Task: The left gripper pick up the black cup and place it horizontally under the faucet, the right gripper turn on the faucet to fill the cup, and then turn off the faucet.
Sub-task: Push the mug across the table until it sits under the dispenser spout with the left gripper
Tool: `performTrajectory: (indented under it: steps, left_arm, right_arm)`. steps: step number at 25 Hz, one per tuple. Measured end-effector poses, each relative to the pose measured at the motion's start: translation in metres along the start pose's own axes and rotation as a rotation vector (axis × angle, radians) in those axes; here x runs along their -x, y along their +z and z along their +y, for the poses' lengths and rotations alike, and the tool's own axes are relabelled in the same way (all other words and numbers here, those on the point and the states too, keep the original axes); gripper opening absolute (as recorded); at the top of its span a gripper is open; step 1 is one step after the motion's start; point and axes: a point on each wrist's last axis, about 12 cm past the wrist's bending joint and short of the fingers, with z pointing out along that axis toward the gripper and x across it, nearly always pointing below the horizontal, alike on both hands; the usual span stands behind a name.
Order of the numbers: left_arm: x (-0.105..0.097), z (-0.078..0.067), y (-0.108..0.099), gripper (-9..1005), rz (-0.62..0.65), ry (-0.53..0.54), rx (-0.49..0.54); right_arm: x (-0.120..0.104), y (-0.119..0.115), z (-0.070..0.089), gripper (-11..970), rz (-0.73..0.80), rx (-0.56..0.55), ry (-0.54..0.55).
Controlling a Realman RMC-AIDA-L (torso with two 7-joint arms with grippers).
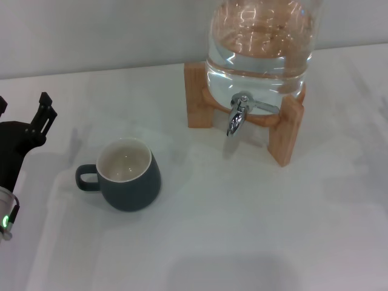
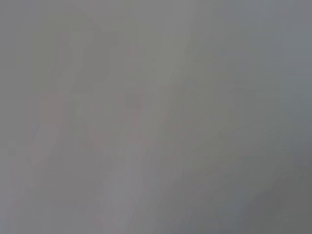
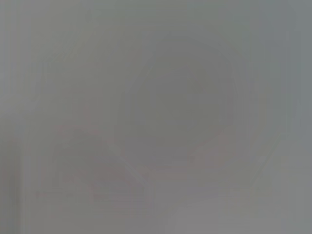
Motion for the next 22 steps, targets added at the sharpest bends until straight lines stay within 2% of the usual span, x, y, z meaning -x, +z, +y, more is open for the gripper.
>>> performTrajectory:
  steps: [16,22]
  left_arm:
    - [-0.0001,-0.0004,0.0001,884,-0.001,-0.003,0.002]
    - [-0.0001,-0.0048,-0.0006,884,-0.001,-0.027,-0.010]
  right_arm:
    - [-0.0002,-0.0004,-0.0004,843,0.001,-0.001,0.000]
    - [0.0007,0.0000,-0.0013,843,-0.002,-0.002,-0.003]
